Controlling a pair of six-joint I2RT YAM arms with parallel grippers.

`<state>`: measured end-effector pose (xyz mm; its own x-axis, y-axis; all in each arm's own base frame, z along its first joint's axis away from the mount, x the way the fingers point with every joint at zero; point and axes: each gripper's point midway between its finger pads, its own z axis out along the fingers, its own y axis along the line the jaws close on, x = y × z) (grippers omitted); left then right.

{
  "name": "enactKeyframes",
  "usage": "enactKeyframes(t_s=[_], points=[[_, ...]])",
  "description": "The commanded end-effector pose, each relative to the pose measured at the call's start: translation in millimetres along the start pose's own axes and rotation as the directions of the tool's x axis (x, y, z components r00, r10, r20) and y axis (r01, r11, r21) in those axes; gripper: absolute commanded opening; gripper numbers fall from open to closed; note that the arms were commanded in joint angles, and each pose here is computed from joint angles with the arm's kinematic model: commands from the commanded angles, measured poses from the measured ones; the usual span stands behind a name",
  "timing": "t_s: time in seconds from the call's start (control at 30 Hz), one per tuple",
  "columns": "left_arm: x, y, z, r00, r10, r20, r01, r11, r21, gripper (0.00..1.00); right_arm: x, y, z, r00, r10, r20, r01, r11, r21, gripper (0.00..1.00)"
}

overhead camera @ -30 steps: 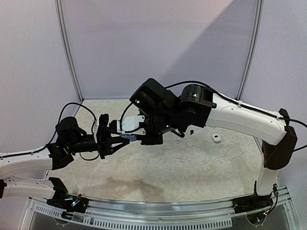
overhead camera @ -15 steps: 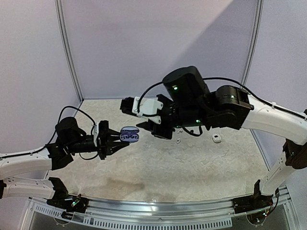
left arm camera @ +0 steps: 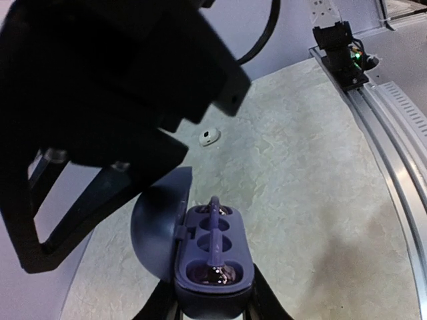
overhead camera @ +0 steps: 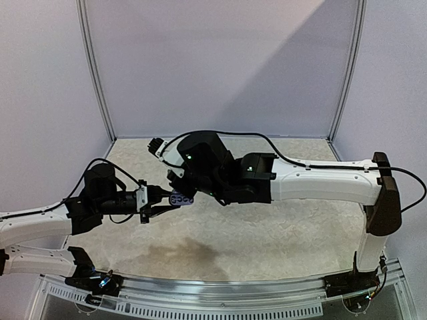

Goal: Insert the wireless bluetooth earbuds into the charging case
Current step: Close the charging case with the earbuds, then place the charging case with the earbuds at the center of the board.

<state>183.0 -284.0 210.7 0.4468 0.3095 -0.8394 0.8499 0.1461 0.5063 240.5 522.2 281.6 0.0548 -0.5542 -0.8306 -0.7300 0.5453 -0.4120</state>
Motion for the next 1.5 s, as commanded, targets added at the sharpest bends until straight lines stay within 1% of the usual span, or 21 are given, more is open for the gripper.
enactKeyframes(t_s=[0.0, 0.17, 0.27, 0.33, 0.4, 0.5, 0.6, 0.73, 0.77, 0.83, 0.87, 0.9, 0.97, 1.07, 1.13, 1.17, 1.2, 1.23, 1.3, 1.37, 1.47], points=[[-13.6, 16.4, -0.8, 0.999, -0.026, 0.02, 0.028, 0.998, -0.059, 0.0, 13.7, -3.9, -17.3, 0.991, 0.13, -0.016, -0.13, 0.991, 0.021, 0.34], [-7.7, 17.3, 3.0, 0.998, -0.066, 0.004, 0.066, 0.996, -0.06, 0.0, 23.8, -4.1, -26.6, 0.988, 0.146, -0.053, -0.145, 0.989, 0.013, 0.33], [-7.5, 21.4, 4.5, 0.996, -0.095, 0.002, 0.095, 0.993, -0.075, 0.0, 23.0, 11.3, -28.0, 0.99, 0.132, -0.049, -0.135, 0.987, -0.081, 0.33], [-8.5, 25.2, 4.9, 0.992, -0.123, 0.004, 0.123, 0.989, -0.086, 0.0, 29.7, 21.2, -28.3, 0.99, 0.124, -0.074, -0.133, 0.983, -0.126, 0.34], [-9.8, 26.0, 4.6, 0.988, -0.153, 0.008, 0.153, 0.984, -0.086, 0.0, 38.6, 22.5, -27.3, 0.986, 0.131, -0.102, -0.143, 0.983, -0.12, 0.34], [-8.1, 21.7, 4.3, 0.971, -0.238, 0.004, 0.238, 0.969, -0.067, 0.0, 40.3, 8.1, -31.3, 0.984, 0.154, -0.092, -0.159, 0.986, -0.056, 0.36], [-1.7, 20.1, 5.0, 0.927, -0.374, -0.024, 0.372, 0.926, -0.068, 0.0, 38.6, -24.6, -40.5, 0.979, 0.187, -0.084, -0.186, 0.982, 0.021, 0.38], [10.5, 21.1, 7.0, 0.838, -0.537, -0.096, 0.529, 0.843, -0.093, 0.0, 56.7, -84.1, -52.7, 0.954, 0.274, -0.12, -0.25, 0.95, 0.186, 0.44], [14.3, 21.9, 8.1, 0.813, -0.57, -0.121, 0.56, 0.822, -0.103, 0.0, 65.5, -99.5, -56.4, 0.938, 0.321, -0.134, -0.288, 0.932, 0.22, 0.46], [28.6, 22.7, 9.9, 0.748, -0.637, -0.187, 0.624, 0.77, -0.132, 0.0, 92.9, -125.5, -60.6, 0.894, 0.408, -0.184, -0.349, 0.893, 0.283, 0.49], [35.8, 24.3, 10.2, 0.708, -0.671, -0.22, 0.656, 0.74, -0.148, 0.0, 109.2, -138.1, -62.2, 0.855, 0.478, -0.204, -0.403, 0.857, 0.32, 0.5], [46.3, 23.3, 10.4, 0.64, -0.723, -0.258, 0.707, 0.686, -0.169, 0.0, 125.0, -150.0, -66.4, 0.822, 0.521, -0.229, -0.431, 0.833, 0.348, 0.51], [61.1, 27.3, 12.8, 0.53, -0.788, -0.312, 0.776, 0.599, -0.196, 0.0, 157.5, -171.4, -71.9, 0.749, 0.604, -0.274, -0.482, 0.779, 0.401, 0.55], [73.5, 36.9, 12.3, 0.391, -0.838, -0.382, 0.834, 0.498, -0.239, 0.0, 201.3, -205.0, -83.5, 0.65, 0.683, -0.333, -0.507, 0.716, 0.479, 0.7], [71.5, 46.1, 13.5, 0.33, -0.845, -0.421, 0.854, 0.458, -0.249, 0.0, 229.2, -226.2, -88.4, 0.585, 0.725, -0.364, -0.517, 0.679, 0.521, 0.79], [73.7, 49.6, 14.2, 0.287, -0.851, -0.44, 0.863, 0.429, -0.266, 0.0, 242.3, -236.7, -91.3, 0.554, 0.744, -0.374, -0.521, 0.66, 0.541, 0.85], [77.5, 56.4, 14.5, 0.24, -0.865, -0.441, 0.872, 0.392, -0.295, 0.0, 258.3, -248.2, -94.1, 0.513, 0.77, -0.38, -0.529, 0.632, 0.566, 0.9], [85.7, 61.9, 13.5, 0.176, -0.882, -0.438, 0.879, 0.341, -0.333, 0.0, 271.8, -259.0, -97.9, 0.474, 0.795, -0.38, -0.538, 0.603, 0.589, 0.97], [104.0, 73.6, 11.1, 0.056, -0.913, -0.405, 0.882, 0.235, -0.408, 0.0, 301.7, -274.8, -101.6, 0.396, 0.834, -0.385, -0.528, 0.55, 0.647, 0.99], [124.7, 80.1, 6.9, -0.051, -0.928, -0.37, 0.871, 0.14, -0.471, 0.0, 323.6, -279.0, -101.9, 0.349, 0.84, -0.416, -0.501, 0.542, 0.674, 0.99], [151.6, 89.4, 3.9, -0.166, -0.928, -0.334, 0.861, 0.029, -0.508, 0.0, 351.9, -267.8, -95.7, 0.298, 0.826, -0.479, -0.499, 0.562, 0.66, 0.99]])
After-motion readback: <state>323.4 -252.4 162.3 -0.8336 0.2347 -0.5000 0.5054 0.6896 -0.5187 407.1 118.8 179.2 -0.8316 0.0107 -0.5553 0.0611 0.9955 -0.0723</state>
